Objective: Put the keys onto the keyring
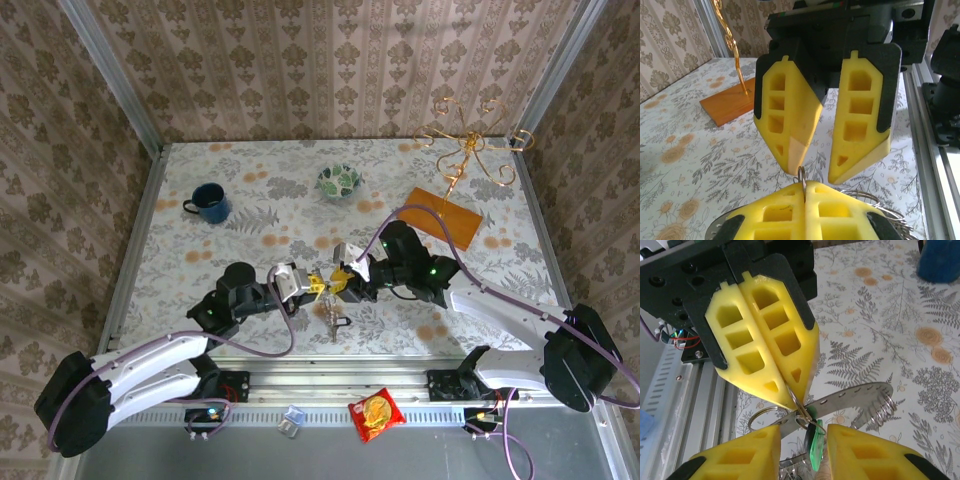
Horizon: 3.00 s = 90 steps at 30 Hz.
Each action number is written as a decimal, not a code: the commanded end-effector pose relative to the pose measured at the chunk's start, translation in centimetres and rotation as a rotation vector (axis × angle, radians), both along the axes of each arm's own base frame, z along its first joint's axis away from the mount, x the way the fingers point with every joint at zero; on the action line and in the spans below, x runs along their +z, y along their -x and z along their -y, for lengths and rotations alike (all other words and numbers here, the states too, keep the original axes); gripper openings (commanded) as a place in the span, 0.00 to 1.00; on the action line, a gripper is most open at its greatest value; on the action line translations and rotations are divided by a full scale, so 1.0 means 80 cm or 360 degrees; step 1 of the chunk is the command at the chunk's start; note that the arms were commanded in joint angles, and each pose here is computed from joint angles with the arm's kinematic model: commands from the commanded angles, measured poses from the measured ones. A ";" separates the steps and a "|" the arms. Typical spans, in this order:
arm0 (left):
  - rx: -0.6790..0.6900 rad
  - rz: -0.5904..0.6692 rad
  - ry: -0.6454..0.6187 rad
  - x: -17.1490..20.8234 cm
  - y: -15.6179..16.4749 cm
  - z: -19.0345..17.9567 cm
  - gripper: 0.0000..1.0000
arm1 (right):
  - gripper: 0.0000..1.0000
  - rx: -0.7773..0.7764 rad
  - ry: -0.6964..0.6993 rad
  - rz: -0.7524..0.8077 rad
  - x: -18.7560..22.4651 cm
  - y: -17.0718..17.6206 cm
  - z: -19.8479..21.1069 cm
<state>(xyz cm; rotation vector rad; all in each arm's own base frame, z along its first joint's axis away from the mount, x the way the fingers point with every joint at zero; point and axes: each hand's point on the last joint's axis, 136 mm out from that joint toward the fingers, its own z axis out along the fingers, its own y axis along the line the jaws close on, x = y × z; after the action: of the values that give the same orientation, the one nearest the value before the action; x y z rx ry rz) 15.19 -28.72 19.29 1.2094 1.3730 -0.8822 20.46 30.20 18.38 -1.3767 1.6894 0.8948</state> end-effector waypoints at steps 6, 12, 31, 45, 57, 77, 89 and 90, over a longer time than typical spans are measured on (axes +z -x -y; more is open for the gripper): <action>-0.0080 -0.0013 0.0145 0.023 0.010 0.006 0.00 | 0.25 0.0069 -0.0108 0.0032 0.020 0.003 -0.008; -0.0086 -0.0018 0.0186 0.027 0.011 0.007 0.00 | 0.11 0.0123 -0.0141 0.0010 0.023 0.007 -0.014; 0.0040 0.0004 -0.0143 0.001 -0.005 -0.004 0.33 | 0.00 0.0167 0.0361 0.0230 0.012 0.011 0.002; -0.0028 0.0003 -0.0175 0.005 -0.003 0.003 0.08 | 0.00 0.0276 0.0469 0.0362 0.027 0.019 -0.020; -0.0056 -0.0008 0.0046 0.018 0.004 0.007 0.00 | 0.32 -0.0055 0.0039 0.0101 0.031 0.006 0.005; -0.0113 0.0057 0.0178 0.028 0.013 0.008 0.00 | 0.30 -0.0069 -0.0090 0.0077 0.025 0.008 0.007; -0.0137 0.0064 0.0189 0.030 0.015 0.010 0.00 | 0.30 -0.0107 -0.0080 0.0115 0.026 0.001 0.008; -0.0140 0.0058 0.0191 0.029 0.015 0.010 0.00 | 0.29 -0.0107 -0.0070 0.0115 0.024 0.001 0.009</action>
<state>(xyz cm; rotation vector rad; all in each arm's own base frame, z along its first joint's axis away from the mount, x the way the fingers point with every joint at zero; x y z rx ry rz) 14.42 -29.33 20.21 1.2042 1.3016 -0.9571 19.80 29.33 19.37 -1.3074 1.6758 0.8521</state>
